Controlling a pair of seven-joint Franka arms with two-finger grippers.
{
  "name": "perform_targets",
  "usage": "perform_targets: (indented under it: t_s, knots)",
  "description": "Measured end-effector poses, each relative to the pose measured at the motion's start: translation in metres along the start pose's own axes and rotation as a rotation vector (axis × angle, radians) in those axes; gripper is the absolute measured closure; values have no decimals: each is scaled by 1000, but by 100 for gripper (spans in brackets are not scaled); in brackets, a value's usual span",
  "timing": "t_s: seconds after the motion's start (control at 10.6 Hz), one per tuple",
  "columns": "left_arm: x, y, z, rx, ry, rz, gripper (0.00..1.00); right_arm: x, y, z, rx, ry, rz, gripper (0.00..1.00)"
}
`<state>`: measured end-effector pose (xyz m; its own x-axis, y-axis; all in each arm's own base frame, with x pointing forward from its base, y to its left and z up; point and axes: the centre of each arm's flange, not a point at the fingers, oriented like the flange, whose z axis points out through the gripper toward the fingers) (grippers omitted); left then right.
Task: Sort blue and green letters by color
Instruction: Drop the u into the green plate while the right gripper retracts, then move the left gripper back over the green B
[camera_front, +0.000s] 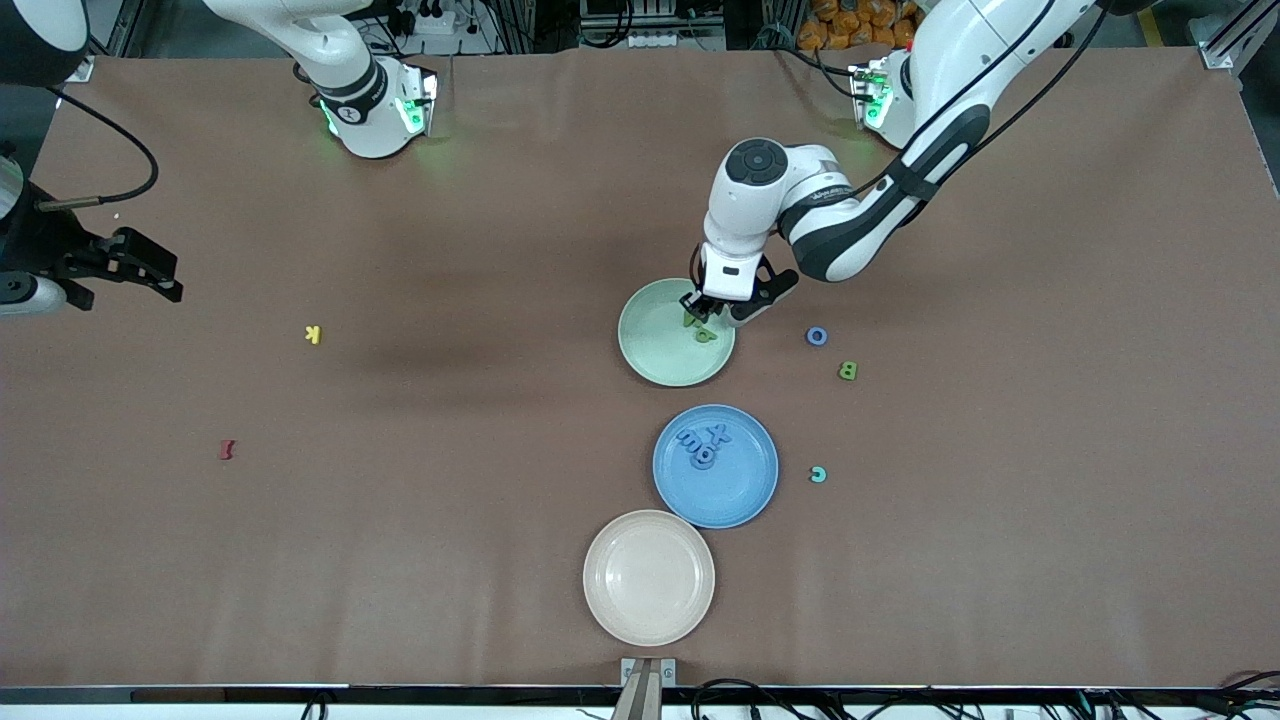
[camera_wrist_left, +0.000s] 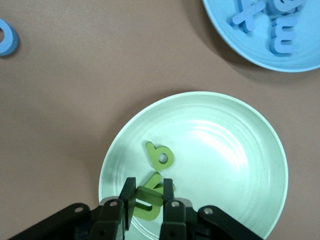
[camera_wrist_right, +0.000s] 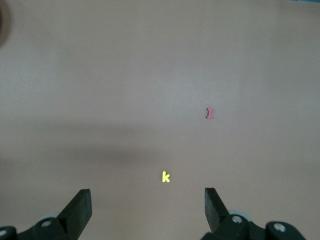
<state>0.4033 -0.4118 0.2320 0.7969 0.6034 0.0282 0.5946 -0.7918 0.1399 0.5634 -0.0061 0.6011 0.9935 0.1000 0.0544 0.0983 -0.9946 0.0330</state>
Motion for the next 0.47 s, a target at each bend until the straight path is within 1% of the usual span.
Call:
perform_targets:
  t_s: [0.09,0.19,0.38,0.47]
  knots:
    - [3,-2,2,19,9,-7,70,1,-5,-1,-23,6,-16,0]
    - [9,-5,4,43,20,-14,58,2,-10,-1,-34,7,-29,0]
    - [21,-11,9,91,41,-31,32,2,-12,-2,-34,7,-32,0]
    - [33,-14,9,103,48,-37,18,2,-12,-2,-34,7,-31,0]
